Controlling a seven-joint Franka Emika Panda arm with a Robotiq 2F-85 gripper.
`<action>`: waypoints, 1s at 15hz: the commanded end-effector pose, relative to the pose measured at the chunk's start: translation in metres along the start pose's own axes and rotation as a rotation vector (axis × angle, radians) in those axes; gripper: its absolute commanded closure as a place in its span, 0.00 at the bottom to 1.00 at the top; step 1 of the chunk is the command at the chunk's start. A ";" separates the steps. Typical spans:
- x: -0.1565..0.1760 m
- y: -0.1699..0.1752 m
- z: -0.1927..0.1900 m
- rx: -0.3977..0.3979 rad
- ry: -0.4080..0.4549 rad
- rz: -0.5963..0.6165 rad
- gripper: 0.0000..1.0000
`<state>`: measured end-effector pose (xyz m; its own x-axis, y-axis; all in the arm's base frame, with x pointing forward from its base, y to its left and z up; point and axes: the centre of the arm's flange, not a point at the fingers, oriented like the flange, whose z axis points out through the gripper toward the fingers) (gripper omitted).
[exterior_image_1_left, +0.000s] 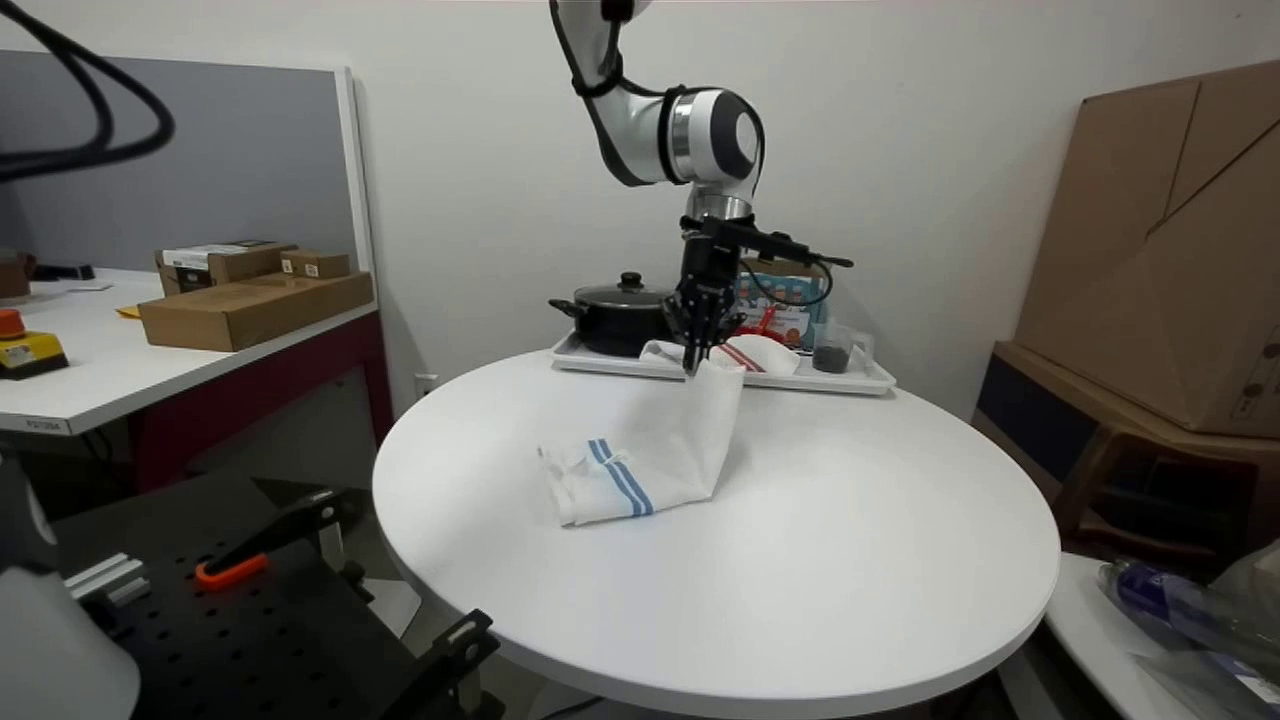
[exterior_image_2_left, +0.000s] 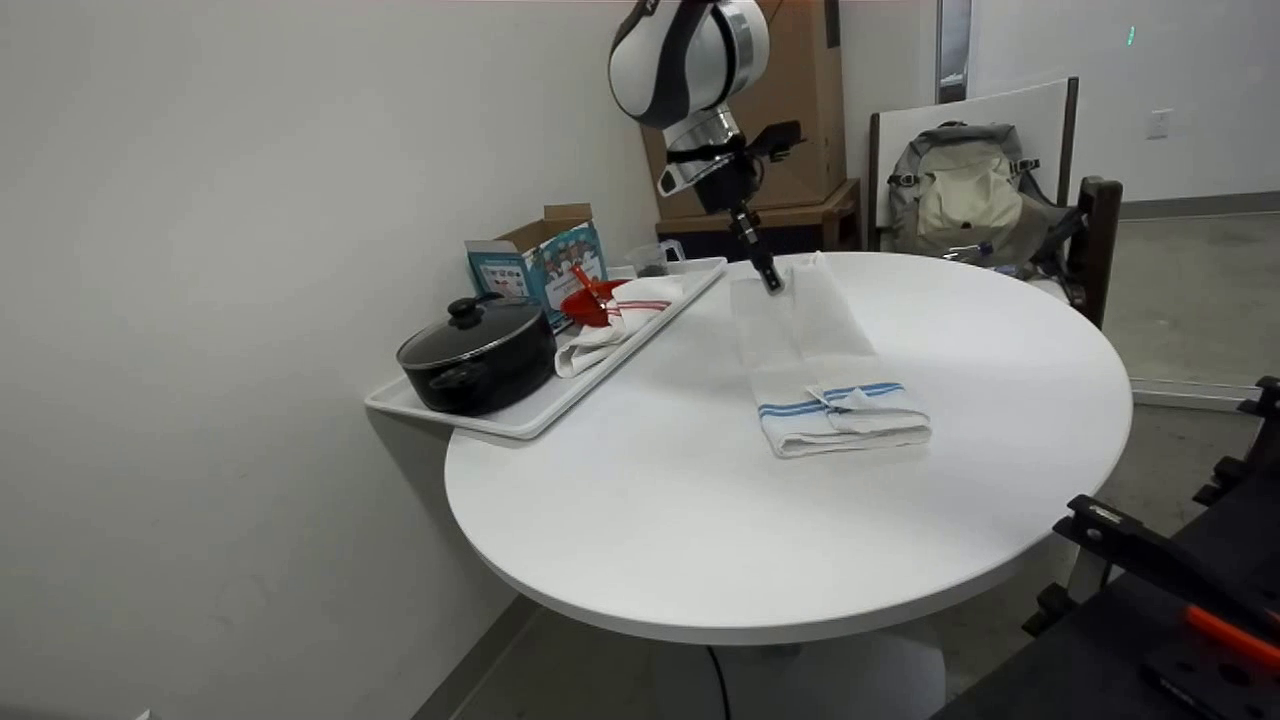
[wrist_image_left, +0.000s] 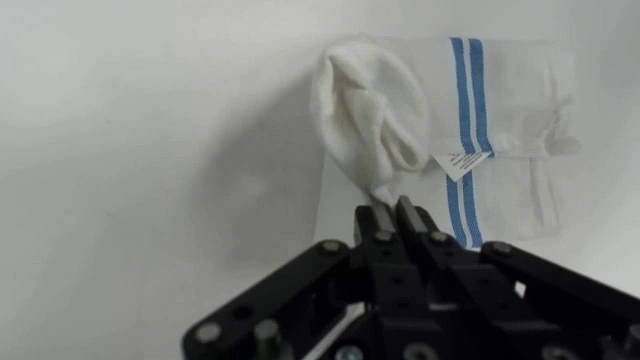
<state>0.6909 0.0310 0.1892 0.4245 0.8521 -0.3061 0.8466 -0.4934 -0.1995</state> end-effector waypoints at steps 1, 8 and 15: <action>0.020 -0.032 -0.015 0.012 0.032 -0.019 0.93; 0.027 -0.045 -0.045 -0.024 0.064 -0.045 0.93; 0.040 -0.070 -0.074 -0.080 0.042 -0.111 0.93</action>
<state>0.6887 0.0981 0.2516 0.3876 0.8927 -0.2298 0.8906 -0.4270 -0.1566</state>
